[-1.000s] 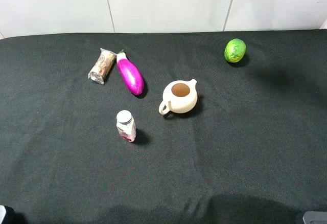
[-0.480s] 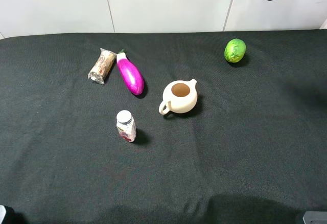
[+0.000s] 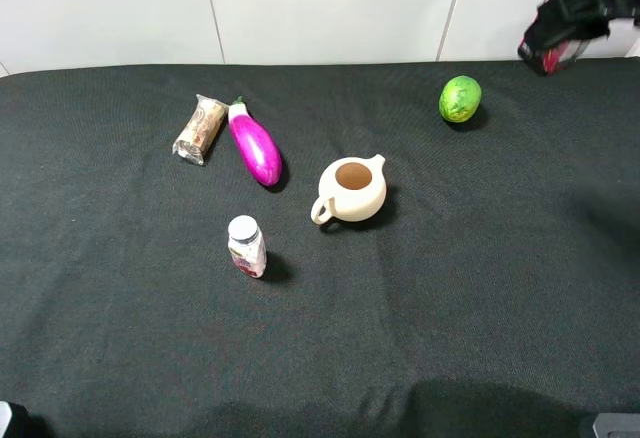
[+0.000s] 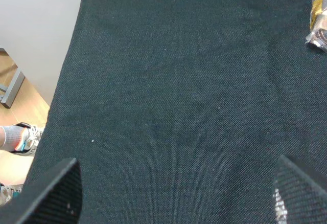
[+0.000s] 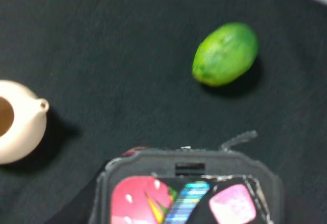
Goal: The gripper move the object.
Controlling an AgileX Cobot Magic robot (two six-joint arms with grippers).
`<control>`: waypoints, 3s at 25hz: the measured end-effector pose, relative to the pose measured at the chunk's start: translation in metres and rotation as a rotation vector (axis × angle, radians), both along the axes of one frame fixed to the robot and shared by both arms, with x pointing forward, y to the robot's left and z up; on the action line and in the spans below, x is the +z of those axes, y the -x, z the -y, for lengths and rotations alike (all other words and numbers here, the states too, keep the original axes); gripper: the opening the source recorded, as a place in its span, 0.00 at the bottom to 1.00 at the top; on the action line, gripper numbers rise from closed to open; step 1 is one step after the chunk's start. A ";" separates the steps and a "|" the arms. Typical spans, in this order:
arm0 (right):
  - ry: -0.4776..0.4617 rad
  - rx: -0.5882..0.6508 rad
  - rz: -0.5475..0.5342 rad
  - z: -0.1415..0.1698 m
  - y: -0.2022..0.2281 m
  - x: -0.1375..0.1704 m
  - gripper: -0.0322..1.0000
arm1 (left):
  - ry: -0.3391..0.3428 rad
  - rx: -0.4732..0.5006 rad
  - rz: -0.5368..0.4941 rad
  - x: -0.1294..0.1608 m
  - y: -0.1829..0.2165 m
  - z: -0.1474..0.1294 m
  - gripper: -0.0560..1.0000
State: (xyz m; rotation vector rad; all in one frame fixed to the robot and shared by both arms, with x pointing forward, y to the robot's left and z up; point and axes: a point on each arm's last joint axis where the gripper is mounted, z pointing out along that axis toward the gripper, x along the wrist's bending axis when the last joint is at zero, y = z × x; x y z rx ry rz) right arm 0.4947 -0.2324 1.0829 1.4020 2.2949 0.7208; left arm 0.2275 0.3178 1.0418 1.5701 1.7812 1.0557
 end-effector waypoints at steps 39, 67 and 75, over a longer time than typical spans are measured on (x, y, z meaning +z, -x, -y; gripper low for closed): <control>-0.091 0.013 -0.013 -0.025 0.051 -0.113 0.36 | 0.000 0.000 0.000 0.000 0.000 0.000 0.80; -0.046 0.058 -0.102 -0.065 0.044 -0.168 0.36 | 0.000 0.000 0.000 0.000 0.000 0.000 0.80; -0.046 0.052 -0.088 -0.065 0.042 -0.169 0.36 | 0.000 0.000 0.000 0.000 0.000 0.000 0.80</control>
